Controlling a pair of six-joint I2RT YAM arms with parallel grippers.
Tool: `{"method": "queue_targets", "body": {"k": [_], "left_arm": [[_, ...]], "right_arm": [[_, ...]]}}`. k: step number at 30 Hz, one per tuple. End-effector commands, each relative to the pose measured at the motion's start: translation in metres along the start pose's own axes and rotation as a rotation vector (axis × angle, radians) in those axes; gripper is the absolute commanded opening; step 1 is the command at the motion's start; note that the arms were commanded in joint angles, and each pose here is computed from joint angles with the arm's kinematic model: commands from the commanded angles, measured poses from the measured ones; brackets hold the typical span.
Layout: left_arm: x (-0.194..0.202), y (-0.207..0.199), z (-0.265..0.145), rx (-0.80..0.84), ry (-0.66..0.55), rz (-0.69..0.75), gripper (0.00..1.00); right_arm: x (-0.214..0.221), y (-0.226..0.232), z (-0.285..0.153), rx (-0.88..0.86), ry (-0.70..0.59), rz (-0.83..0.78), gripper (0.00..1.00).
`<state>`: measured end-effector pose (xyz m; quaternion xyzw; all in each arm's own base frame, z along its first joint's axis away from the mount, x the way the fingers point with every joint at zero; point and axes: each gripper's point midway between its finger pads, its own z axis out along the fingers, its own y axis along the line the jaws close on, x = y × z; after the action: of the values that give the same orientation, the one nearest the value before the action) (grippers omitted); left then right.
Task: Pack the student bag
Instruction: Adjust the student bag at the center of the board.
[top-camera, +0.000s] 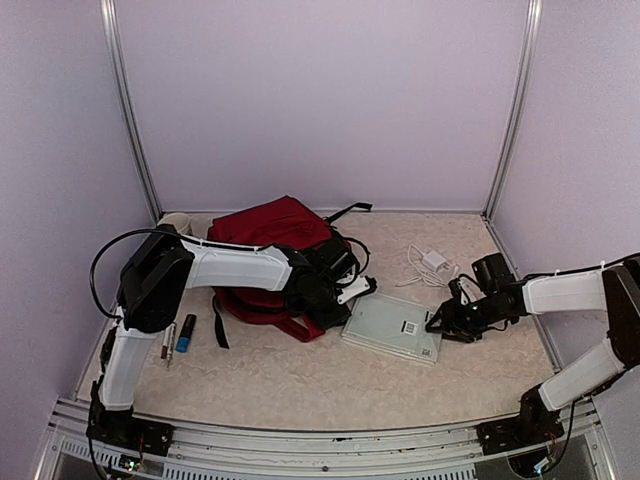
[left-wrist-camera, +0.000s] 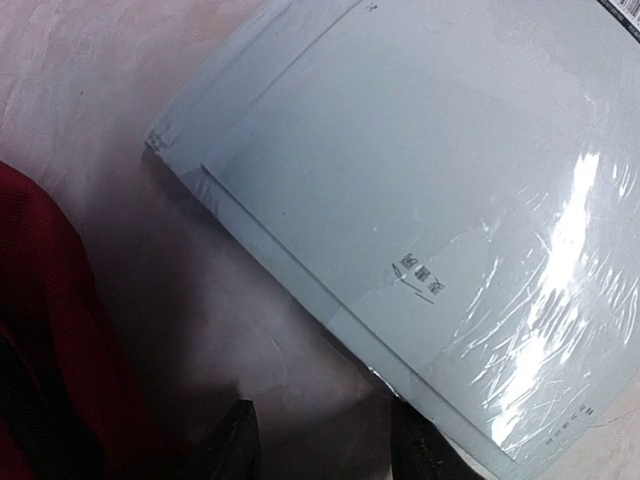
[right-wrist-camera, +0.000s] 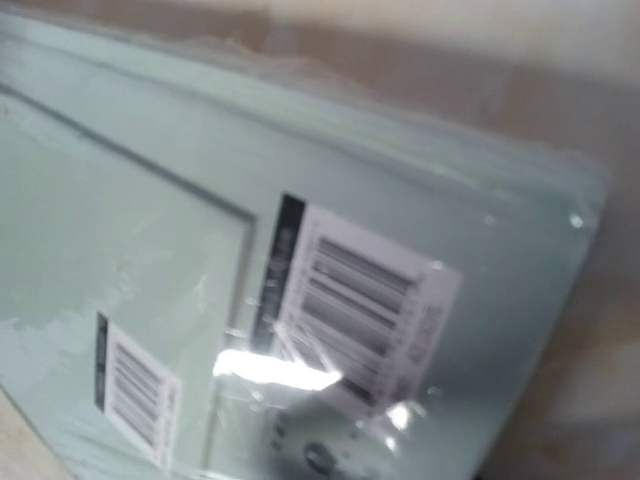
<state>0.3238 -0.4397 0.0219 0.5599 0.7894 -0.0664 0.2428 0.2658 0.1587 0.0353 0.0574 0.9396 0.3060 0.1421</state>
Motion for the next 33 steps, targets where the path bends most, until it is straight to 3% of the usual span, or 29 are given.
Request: {"method": "queue_targets", "body": {"k": [1,7,18,21,23,28,33], "left_arm": [[-0.010,-0.017,0.008,0.049,-0.063,0.009,0.45],[-0.007,-0.015,0.009,0.072,-0.068,-0.024,0.45],[-0.003,-0.015,0.012,0.079,-0.058,-0.025,0.45],[-0.003,-0.016,0.012,0.082,-0.057,-0.026,0.45],[-0.003,-0.015,0.012,0.083,-0.058,-0.026,0.45],[-0.003,-0.015,0.013,0.088,-0.057,-0.026,0.45],[-0.002,-0.015,0.014,0.089,-0.052,-0.028,0.45]], "right_arm": [[0.003,0.089,-0.011,-0.324,0.037,-0.087,0.50],[0.001,0.098,-0.022,-0.359,0.000,-0.089,0.52],[0.002,0.020,0.001,0.024,-0.031,-0.017,0.65],[0.001,-0.003,-0.002,0.162,-0.045,-0.014,0.76],[-0.001,-0.015,-0.009,0.259,-0.059,-0.031,0.77],[-0.013,-0.019,-0.027,0.346,-0.095,-0.074,0.78],[-0.018,-0.013,-0.018,0.308,-0.085,-0.094,0.83]]}}
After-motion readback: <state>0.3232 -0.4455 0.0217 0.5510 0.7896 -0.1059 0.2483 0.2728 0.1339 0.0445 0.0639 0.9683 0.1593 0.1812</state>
